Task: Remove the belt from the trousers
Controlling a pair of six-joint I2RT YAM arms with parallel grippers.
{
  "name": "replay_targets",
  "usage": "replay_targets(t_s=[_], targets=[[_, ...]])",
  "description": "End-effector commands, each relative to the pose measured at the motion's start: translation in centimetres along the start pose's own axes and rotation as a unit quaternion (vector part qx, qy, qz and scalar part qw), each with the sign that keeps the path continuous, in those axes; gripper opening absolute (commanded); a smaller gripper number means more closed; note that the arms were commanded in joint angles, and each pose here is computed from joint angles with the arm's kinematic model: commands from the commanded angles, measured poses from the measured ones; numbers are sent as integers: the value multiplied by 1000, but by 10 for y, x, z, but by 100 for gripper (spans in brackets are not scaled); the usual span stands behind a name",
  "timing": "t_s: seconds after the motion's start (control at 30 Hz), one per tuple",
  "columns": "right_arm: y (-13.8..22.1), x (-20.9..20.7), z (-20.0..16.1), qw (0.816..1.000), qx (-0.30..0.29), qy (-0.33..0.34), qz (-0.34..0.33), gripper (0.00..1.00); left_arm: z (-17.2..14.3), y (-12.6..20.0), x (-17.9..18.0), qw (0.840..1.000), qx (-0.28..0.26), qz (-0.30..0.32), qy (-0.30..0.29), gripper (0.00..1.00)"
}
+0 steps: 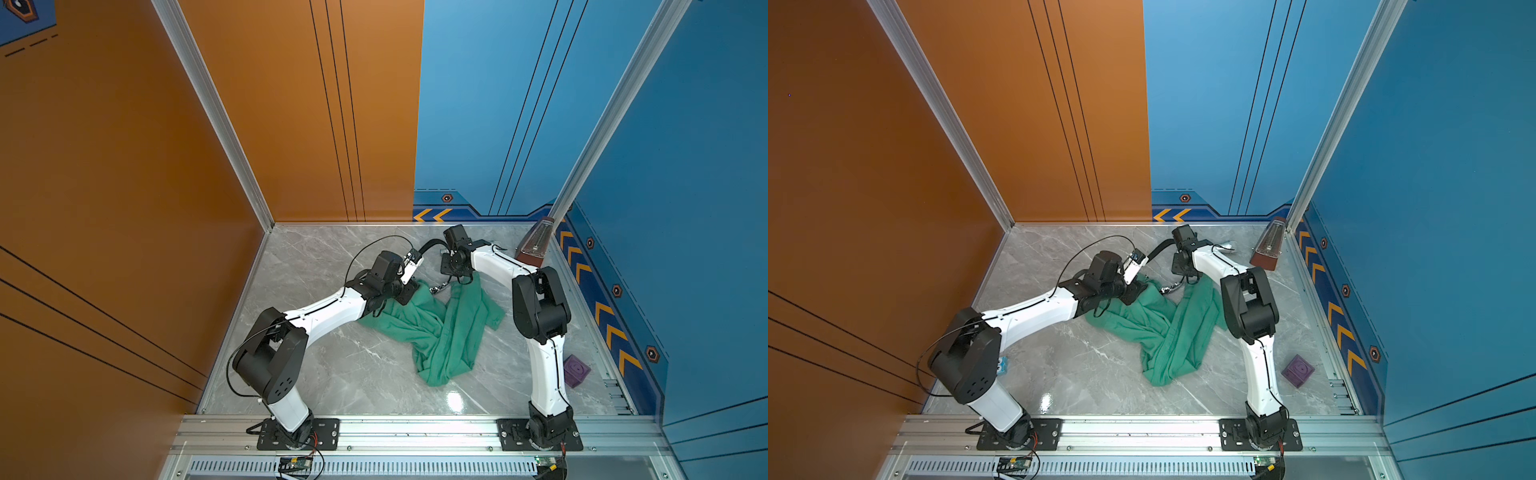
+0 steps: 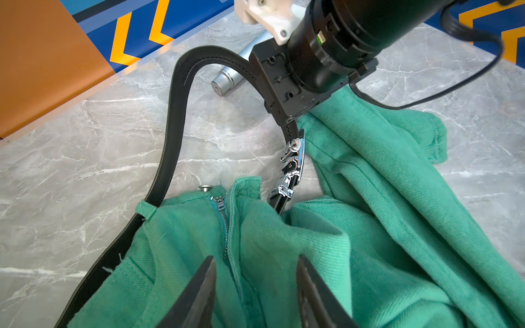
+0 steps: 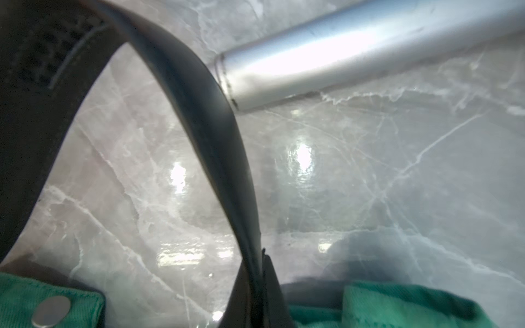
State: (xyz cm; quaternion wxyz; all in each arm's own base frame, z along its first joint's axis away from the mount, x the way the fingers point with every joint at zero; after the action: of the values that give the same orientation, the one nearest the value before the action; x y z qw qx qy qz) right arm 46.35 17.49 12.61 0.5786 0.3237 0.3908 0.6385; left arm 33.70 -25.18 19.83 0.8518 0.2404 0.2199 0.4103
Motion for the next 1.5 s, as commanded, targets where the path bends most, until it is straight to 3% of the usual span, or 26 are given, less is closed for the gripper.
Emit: replay_targets(t_s=[0.0, 0.23, 0.33, 0.53, 0.7, 0.9, 1.13, 1.27, 1.33, 1.47], targets=[[108, 11, 45, 988, -111, 99, -51, 0, 23, 35, 0, 998, -55, 13, -4, 48], [241, 53, 59, 941, -228, 244, -56, 0, 62, 119, -10, 981, -174, 58, -65, 51], [277, 62, 55, 921, -253, 290, -65, 0, 76, 156, -12, 968, -223, 87, -80, 54], [314, 78, 35, 893, -273, 356, -35, 0, 90, 201, -18, 948, -275, 102, -121, 61], [326, 88, 20, 880, -277, 385, -12, 0, 88, 201, -29, 943, -243, 77, -216, 71], [340, 102, 4, 866, -284, 411, 16, 0, 101, 192, -29, 936, -221, 104, -254, 73], [343, 110, -8, 857, -282, 429, 41, 0, 114, 175, -25, 934, -208, 125, -263, 74], [337, 111, -12, 858, -273, 431, 58, 0, 119, 168, -21, 939, -206, 127, -243, 64], [335, 108, -10, 864, -271, 420, 52, 0, 120, 167, -20, 945, -209, 116, -221, 59], [342, 96, 1, 875, -283, 394, 12, 0, 105, 165, -27, 957, -216, 63, -185, 58]])
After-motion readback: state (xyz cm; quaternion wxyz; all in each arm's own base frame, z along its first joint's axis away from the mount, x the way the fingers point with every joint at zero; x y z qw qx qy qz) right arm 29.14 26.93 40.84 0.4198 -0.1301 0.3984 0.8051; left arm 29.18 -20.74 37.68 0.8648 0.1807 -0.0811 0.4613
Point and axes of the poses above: each gripper's point midway between its finger pads, its own y axis back along the fingers, its own x axis along the line the jaws close on, z = x × y, the point moved 7 cm from there along y, back along the fingers, and after that the axes turned 13 degrees about y, right-handed, at the moved point
